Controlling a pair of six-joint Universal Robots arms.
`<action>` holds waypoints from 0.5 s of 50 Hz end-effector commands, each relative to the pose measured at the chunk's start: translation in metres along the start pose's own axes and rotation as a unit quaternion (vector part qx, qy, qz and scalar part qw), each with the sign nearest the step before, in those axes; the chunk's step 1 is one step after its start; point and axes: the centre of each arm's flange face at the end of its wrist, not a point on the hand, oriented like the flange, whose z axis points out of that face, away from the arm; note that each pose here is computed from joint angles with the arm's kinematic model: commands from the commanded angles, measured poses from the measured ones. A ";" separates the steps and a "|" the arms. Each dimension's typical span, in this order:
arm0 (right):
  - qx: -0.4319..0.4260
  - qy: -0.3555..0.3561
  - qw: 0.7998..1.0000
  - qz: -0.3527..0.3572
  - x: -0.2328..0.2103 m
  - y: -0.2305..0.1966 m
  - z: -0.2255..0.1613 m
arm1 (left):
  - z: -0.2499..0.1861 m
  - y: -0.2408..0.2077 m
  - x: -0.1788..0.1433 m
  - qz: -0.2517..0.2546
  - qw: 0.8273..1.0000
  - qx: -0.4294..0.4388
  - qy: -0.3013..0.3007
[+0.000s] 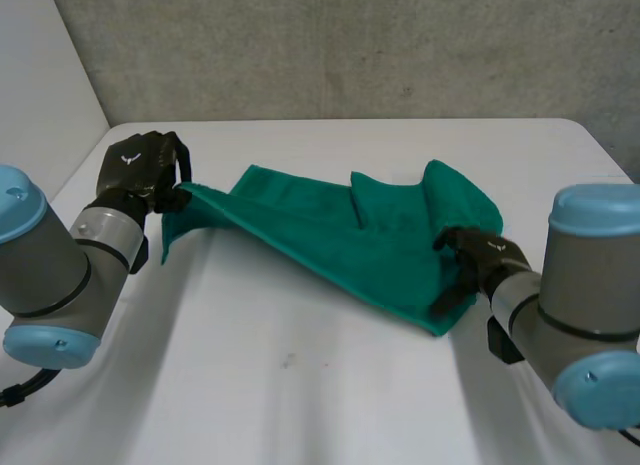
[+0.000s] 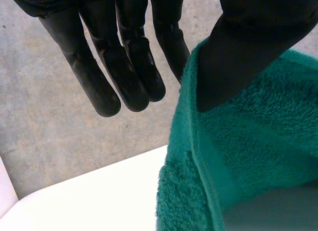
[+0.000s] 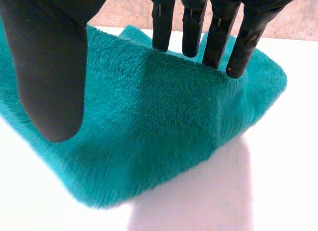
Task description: Fold the towel.
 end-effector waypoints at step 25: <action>0.118 0.043 0.984 -0.127 0.006 -0.032 -0.032 | -0.002 -0.002 -0.008 -0.005 1.000 -0.012 -0.012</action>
